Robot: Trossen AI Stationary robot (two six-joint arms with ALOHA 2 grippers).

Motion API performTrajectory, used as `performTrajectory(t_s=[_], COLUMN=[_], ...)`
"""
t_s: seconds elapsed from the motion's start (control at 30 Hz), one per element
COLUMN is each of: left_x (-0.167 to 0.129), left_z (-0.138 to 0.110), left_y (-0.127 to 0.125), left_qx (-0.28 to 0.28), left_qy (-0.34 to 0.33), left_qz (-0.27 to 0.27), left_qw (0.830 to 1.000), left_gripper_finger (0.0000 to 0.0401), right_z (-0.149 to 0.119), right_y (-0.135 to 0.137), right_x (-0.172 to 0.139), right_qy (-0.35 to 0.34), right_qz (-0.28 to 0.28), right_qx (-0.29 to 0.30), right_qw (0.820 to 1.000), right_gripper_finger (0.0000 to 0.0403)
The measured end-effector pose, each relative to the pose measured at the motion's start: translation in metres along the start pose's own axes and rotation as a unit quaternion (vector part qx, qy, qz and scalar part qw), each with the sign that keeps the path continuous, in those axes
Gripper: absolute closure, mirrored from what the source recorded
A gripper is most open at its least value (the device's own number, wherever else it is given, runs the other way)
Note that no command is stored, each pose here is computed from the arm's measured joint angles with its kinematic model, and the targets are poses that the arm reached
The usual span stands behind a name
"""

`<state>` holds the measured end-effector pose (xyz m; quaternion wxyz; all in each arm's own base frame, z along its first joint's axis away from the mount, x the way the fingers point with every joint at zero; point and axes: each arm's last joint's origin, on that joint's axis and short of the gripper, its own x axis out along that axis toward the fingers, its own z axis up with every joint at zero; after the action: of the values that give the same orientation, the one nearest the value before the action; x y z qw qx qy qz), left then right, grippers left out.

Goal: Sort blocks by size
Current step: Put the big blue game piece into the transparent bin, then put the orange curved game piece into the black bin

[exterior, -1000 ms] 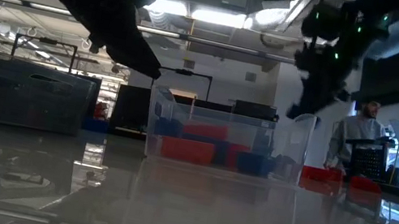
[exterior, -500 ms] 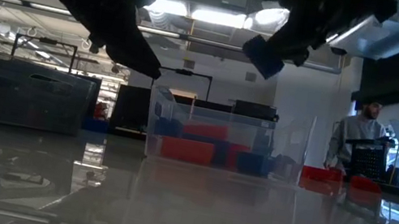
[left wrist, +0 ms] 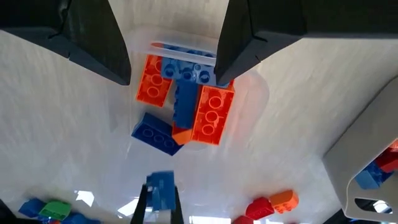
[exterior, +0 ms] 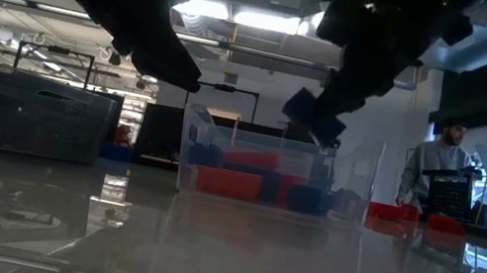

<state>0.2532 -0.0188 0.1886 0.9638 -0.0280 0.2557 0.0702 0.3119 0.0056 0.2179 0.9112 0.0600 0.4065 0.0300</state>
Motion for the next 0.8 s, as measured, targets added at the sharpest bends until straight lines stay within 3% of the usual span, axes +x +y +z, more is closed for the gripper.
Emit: performTrajectory(t_s=[0.3, 0.6, 0.7, 0.8], left_x=[0.000, 0.000, 0.000, 0.000], left_z=[0.000, 0.000, 0.000, 0.000], left_y=[0.000, 0.000, 0.000, 0.000], left_qx=[0.001, -0.004, -0.004, -0.004], left_qy=[0.000, 0.000, 0.000, 0.000], left_qz=[0.000, 0.000, 0.000, 0.000], left_qw=[1.000, 1.000, 1.000, 1.000], left_gripper_finger=[0.0178, 0.0178, 0.0178, 0.0178], right_z=[0.000, 0.001, 0.004, 0.013], right_y=[-0.002, -0.001, -0.002, -0.003], right_x=[0.009, 0.007, -0.003, -0.020], right_qy=[-0.001, -0.005, -0.003, 0.004], right_qz=[-0.009, -0.001, -0.028, -0.091], right_qx=[0.030, 0.042, 0.038, 0.029], right_qw=[1.000, 0.999, 0.999, 0.995], right_gripper_finger=[0.0276, 0.0172, 0.0154, 0.0149])
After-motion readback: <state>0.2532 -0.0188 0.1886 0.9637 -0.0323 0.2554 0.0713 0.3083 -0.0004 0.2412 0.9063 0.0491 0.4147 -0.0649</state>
